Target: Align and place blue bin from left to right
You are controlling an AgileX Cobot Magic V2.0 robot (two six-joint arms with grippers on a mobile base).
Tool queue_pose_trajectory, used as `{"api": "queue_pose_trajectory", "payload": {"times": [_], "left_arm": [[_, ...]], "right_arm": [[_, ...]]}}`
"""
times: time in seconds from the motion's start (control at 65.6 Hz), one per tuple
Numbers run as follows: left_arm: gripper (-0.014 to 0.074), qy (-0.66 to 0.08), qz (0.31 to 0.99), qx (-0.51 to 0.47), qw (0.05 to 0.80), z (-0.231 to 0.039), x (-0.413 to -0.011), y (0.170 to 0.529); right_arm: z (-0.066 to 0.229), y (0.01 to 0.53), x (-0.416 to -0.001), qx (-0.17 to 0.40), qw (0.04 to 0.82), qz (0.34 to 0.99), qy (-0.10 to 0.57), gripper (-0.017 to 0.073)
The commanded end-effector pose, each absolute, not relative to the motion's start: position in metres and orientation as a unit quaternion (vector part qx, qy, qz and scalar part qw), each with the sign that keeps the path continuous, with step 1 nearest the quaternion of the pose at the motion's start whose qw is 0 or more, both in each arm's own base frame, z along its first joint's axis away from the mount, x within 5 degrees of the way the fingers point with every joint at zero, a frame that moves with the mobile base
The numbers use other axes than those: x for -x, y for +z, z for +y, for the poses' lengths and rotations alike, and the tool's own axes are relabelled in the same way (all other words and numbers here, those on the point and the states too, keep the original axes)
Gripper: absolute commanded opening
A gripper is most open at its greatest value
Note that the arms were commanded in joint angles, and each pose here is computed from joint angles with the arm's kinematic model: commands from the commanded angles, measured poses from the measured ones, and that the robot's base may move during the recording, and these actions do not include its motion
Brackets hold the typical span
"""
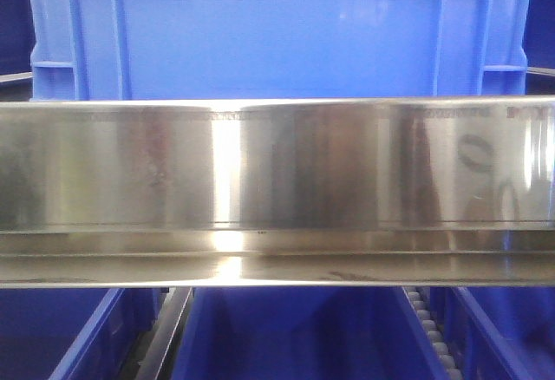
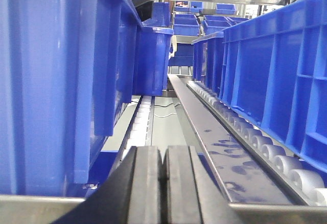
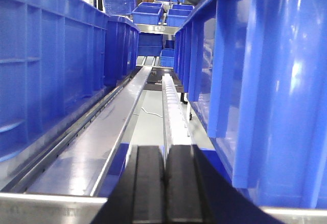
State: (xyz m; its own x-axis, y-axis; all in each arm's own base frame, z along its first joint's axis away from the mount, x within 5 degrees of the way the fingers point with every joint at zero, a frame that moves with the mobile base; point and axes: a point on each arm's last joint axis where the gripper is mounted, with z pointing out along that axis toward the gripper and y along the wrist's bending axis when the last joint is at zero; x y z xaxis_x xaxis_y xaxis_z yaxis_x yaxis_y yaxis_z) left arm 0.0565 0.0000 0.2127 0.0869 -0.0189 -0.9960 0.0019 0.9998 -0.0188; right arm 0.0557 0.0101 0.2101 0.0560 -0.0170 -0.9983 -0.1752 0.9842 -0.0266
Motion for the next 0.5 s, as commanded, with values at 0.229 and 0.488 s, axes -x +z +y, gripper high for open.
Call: {"api": "queue_pose_trajectory", "payload": {"times": [0.229,0.488], "left_arm": [[-0.0111,-0.009,0.666,0.008,0.746,0.0,-0.0559,0.2155],[-0.0111,-0.009,0.666,0.008,0.746,0.0,-0.0559,0.2155]], "right_arm": [[0.0097,0.2118,-0.0554,0.066,0.73,0.678,0.054,-0.008],[0.0097,0.2118,-0.0554,0.066,0.73,0.678,0.054,-0.008]]}}
